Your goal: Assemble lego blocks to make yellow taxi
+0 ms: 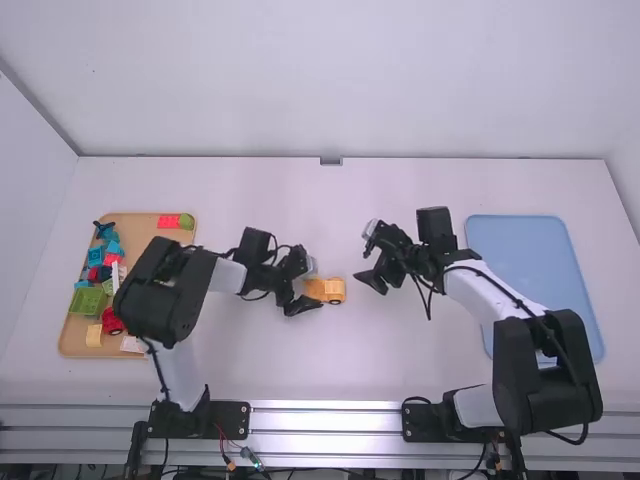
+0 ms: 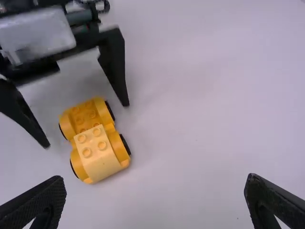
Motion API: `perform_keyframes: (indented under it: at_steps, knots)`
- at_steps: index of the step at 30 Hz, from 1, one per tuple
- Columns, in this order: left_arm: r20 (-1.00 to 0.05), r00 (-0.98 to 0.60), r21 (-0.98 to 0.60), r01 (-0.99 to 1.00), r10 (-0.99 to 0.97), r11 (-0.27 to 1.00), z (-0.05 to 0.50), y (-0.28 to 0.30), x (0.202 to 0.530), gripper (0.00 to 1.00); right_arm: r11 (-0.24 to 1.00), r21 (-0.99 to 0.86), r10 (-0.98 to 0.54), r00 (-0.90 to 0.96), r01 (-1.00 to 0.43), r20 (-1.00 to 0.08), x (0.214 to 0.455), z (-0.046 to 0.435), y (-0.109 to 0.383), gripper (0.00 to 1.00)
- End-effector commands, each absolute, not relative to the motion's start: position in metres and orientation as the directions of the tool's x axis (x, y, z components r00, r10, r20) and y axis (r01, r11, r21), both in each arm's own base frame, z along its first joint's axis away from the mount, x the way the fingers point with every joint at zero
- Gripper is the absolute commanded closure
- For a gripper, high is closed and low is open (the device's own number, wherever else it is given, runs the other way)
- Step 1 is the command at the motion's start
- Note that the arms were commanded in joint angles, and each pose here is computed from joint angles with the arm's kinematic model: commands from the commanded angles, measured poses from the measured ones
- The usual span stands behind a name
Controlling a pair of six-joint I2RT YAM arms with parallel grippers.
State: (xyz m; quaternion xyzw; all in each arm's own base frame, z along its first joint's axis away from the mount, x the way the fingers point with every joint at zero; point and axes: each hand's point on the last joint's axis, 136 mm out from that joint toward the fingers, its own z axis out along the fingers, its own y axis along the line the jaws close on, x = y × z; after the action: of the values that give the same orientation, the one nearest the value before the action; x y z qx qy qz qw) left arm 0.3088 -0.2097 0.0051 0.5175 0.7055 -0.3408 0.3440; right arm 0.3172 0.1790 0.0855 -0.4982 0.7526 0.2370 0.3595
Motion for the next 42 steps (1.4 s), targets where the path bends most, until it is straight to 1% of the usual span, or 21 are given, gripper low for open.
perform_keyframes:
  at_steps: [1, 5, 7, 10, 11, 12, 14, 15, 16, 18, 19, 21, 25, 29, 31, 32, 34, 37, 40, 41, 42]
  knots:
    - [-0.84, -0.24, -0.083, 0.943, 0.486, 0.322, 0.04, -0.188, 0.323, 0.01, 0.379, -0.017, -0.577, -0.222, -0.925, -0.786, 0.317, 0.09, 0.184, 0.01]
    - [-0.811, -0.335, -0.1, 0.887, 0.479, 0.451, 0.075, -0.143, 0.319, 0.01, 0.38, -0.056, -0.567, -0.185, -0.923, -0.803, 0.325, 0.096, 0.186, 0.01]
    - [-0.777, -0.437, -0.117, 0.808, 0.453, 0.577, 0.092, -0.106, 0.314, 0.01, 0.379, -0.092, -0.56, -0.149, -0.921, -0.815, 0.331, 0.102, 0.188, 0.01]
    - [-0.72, -0.611, -0.157, 0.604, 0.328, 0.781, 0.104, -0.053, 0.313, 0.01, 0.381, -0.137, -0.549, -0.104, -0.914, -0.829, 0.34, 0.11, 0.19, 0.01]
    - [-0.693, -0.674, -0.159, 0.489, 0.256, 0.858, 0.107, -0.026, 0.311, 0.01, 0.383, -0.156, -0.545, -0.087, -0.911, -0.834, 0.343, 0.114, 0.19, 0.01]
    - [-0.68, -0.7, -0.155, 0.431, 0.221, 0.889, 0.107, -0.013, 0.309, 0.01, 0.383, -0.163, -0.543, -0.079, -0.909, -0.836, 0.344, 0.115, 0.19, 0.01]
    - [-0.62, -0.784, -0.125, 0.134, 0.028, 0.983, 0.109, 0.048, 0.293, 0.01, 0.384, -0.2, -0.534, -0.04, -0.902, -0.844, 0.351, 0.124, 0.192, 0.01]
    - [-0.595, -0.8, -0.103, -0.029, -0.085, 0.994, 0.108, 0.079, 0.282, 0.01, 0.385, -0.208, -0.533, -0.033, -0.899, -0.845, 0.354, 0.128, 0.193, 0.01]
    - [-0.587, -0.798, -0.092, -0.102, -0.137, 0.99, 0.108, 0.092, 0.278, 0.01, 0.385, -0.211, -0.533, -0.029, -0.899, -0.846, 0.355, 0.13, 0.193, 0.01]
    - [-0.556, -0.741, -0.055, -0.42, -0.377, 0.906, 0.105, 0.15, 0.251, 0.01, 0.389, -0.223, -0.534, -0.022, -0.894, -0.845, 0.36, 0.137, 0.193, 0.01]
    - [-0.553, -0.729, -0.05, -0.454, -0.403, 0.89, 0.104, 0.156, 0.247, 0.01, 0.392, -0.225, -0.535, -0.022, -0.892, -0.844, 0.361, 0.138, 0.193, 0.01]
    - [-0.525, -0.674, -0.046, -0.587, -0.52, 0.808, 0.096, 0.189, 0.222, 0.01, 0.415, -0.241, -0.558, -0.036, -0.877, -0.829, 0.37, 0.143, 0.189, 0.01]
    - [-0.461, -0.63, -0.067, -0.678, -0.625, 0.732, 0.081, 0.219, 0.193, 0.01, 0.453, -0.262, -0.594, -0.069, -0.852, -0.802, 0.381, 0.149, 0.181, 0.01]
    - [-0.356, -0.676, -0.184, -0.626, -0.645, 0.758, 0.068, 0.232, 0.182, 0.01, 0.483, -0.281, -0.625, -0.102, -0.829, -0.774, 0.391, 0.159, 0.173, 0.01]
    - [-0.32, -0.687, -0.197, -0.625, -0.652, 0.755, 0.065, 0.238, 0.178, 0.01, 0.485, -0.287, -0.632, -0.105, -0.826, -0.768, 0.393, 0.163, 0.171, 0.01]
    - [-0.26, -0.705, -0.213, -0.625, -0.66, 0.751, 0.059, 0.247, 0.172, 0.01, 0.483, -0.295, -0.64, -0.103, -0.825, -0.761, 0.394, 0.167, 0.17, 0.01]
    - [-0.225, -0.739, -0.221, -0.596, -0.635, 0.772, 0.055, 0.254, 0.172, 0.03, 0.482, -0.3, -0.641, -0.097, -0.823, -0.762, 0.396, 0.172, 0.17, 0.01]
    - [-0.193, -0.808, -0.204, -0.522, -0.557, 0.828, 0.048, 0.269, 0.174, 0.15, 0.488, -0.31, -0.633, -0.086, -0.816, -0.769, 0.4, 0.179, 0.171, 0.01]
    - [-0.158, -0.859, -0.186, -0.459, -0.488, 0.868, 0.039, 0.273, 0.175, 0.15, 0.487, -0.321, -0.631, -0.074, -0.812, -0.772, 0.403, 0.186, 0.173, 0.01]
    - [-0.148, -0.885, -0.18, -0.416, -0.442, 0.891, 0.035, 0.273, 0.175, 0.1, 0.488, -0.323, -0.63, -0.071, -0.811, -0.773, 0.404, 0.189, 0.173, 0.01]
    - [-0.141, -0.893, -0.174, -0.403, -0.428, 0.898, 0.033, 0.273, 0.174, 0.1, 0.489, -0.323, -0.629, -0.071, -0.81, -0.774, 0.404, 0.189, 0.173, 0.01]
